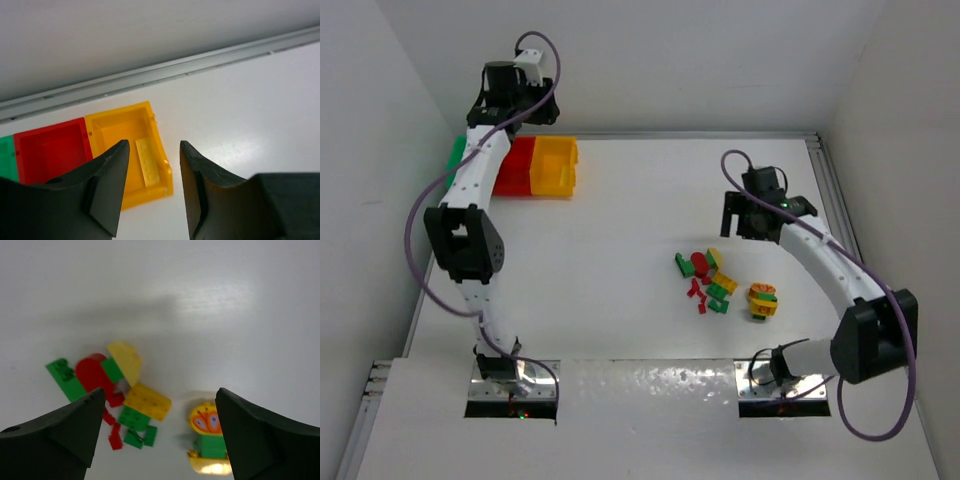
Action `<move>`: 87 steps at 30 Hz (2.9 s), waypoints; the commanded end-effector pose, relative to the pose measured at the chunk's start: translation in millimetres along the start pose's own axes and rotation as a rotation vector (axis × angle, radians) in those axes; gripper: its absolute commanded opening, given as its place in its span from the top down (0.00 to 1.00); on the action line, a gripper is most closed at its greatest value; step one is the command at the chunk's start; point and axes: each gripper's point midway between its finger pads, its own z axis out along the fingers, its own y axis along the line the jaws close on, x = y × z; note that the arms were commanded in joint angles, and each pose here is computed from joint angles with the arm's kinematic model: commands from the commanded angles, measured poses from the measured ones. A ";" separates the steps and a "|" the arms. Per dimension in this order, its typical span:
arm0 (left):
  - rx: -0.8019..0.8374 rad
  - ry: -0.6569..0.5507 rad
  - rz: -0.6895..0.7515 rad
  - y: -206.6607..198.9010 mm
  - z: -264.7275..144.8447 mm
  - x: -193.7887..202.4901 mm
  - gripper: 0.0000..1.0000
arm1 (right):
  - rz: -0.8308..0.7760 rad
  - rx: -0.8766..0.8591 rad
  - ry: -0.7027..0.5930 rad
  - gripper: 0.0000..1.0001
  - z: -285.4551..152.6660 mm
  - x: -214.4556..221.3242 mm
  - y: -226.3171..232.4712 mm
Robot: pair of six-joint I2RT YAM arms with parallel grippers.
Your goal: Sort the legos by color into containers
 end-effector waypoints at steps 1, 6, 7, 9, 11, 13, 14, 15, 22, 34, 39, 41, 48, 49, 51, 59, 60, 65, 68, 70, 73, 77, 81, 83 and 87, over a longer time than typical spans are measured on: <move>0.116 0.030 0.090 -49.0 -64.0 0.0 0.57 | -0.001 0.127 0.075 0.11 -19.8 34.2 -36.1; 0.139 0.096 0.079 -63.4 -98.7 29.6 0.55 | -0.056 -0.145 0.116 0.40 -4.3 51.5 8.6; 0.146 0.104 0.081 -67.3 -102.4 32.6 0.55 | -0.043 -0.137 0.107 0.48 0.4 51.8 8.6; 0.160 0.122 0.097 -75.5 -113.7 41.4 0.55 | -0.023 -0.072 0.080 0.63 12.6 49.2 0.4; 0.167 0.135 0.115 -80.4 -121.1 48.4 0.54 | -0.031 -0.077 0.068 0.61 19.1 46.2 2.4; 0.182 0.151 0.133 -87.5 -128.3 57.0 0.54 | -0.063 -0.178 0.068 0.48 27.0 44.1 21.3; 0.189 0.159 0.132 -89.4 -132.1 59.8 0.54 | -0.071 -0.200 0.075 0.45 29.8 45.8 25.7; 0.198 0.170 0.129 -90.8 -132.7 63.8 0.53 | -0.076 -0.237 0.084 0.41 32.6 47.1 32.8; 0.223 0.189 0.106 -97.0 -135.1 72.1 0.53 | -0.059 -0.226 0.151 0.23 61.2 61.7 36.3; 0.208 0.193 0.127 -95.0 -140.8 73.5 0.53 | -0.074 -0.191 0.138 0.21 62.1 61.5 28.8; 0.211 0.197 0.130 -95.7 -140.1 75.3 0.53 | -0.124 -0.148 0.109 0.30 37.5 56.7 13.7; 0.211 0.192 0.131 -95.6 -139.5 73.3 0.53 | -0.129 -0.126 0.165 0.40 33.1 70.6 6.9; 0.215 0.194 0.138 -95.9 -139.4 72.5 0.53 | -0.160 0.035 0.262 0.54 32.9 102.0 -28.2; 0.215 0.198 0.138 -95.8 -139.3 74.1 0.53 | -0.179 0.057 0.281 0.54 30.7 104.9 -33.6; 0.217 0.197 0.138 -96.1 -139.5 73.5 0.53 | -0.204 0.062 0.299 0.53 29.2 106.1 -35.8; 0.217 0.197 0.138 -96.1 -139.7 73.2 0.52 | -0.254 -0.007 0.381 0.49 23.9 126.5 -31.6; 0.217 0.194 0.141 -96.1 -140.0 72.4 0.52 | -0.261 -0.009 0.380 0.49 25.6 126.9 -31.2; 0.219 0.187 0.142 -96.4 -138.1 70.2 0.52 | -0.280 -0.082 0.402 0.44 34.8 131.0 -18.9; 0.220 0.184 0.142 -96.7 -138.7 68.7 0.52 | -0.283 -0.119 0.405 0.41 34.9 130.8 -12.1; 0.219 0.186 0.142 -96.5 -138.8 69.0 0.52 | -0.291 -0.105 0.410 0.41 37.1 135.0 -16.4; 0.215 0.185 0.145 -95.7 -138.7 68.4 0.52 | -0.316 -0.064 0.413 0.42 43.0 137.8 -24.5; 0.214 0.177 0.145 -95.8 -139.0 65.1 0.52 | -0.323 -0.044 0.423 0.43 49.4 137.3 -27.0; 0.213 0.182 0.144 -95.5 -138.8 66.2 0.52 | -0.329 -0.048 0.410 0.45 52.8 135.0 -25.0; 0.211 0.182 0.143 -94.8 -138.4 66.0 0.52 | -0.336 -0.063 0.414 0.44 54.9 137.7 -21.7; 0.209 0.179 0.141 -94.5 -137.7 64.7 0.52 | -0.344 -0.059 0.400 0.44 63.5 139.9 -20.0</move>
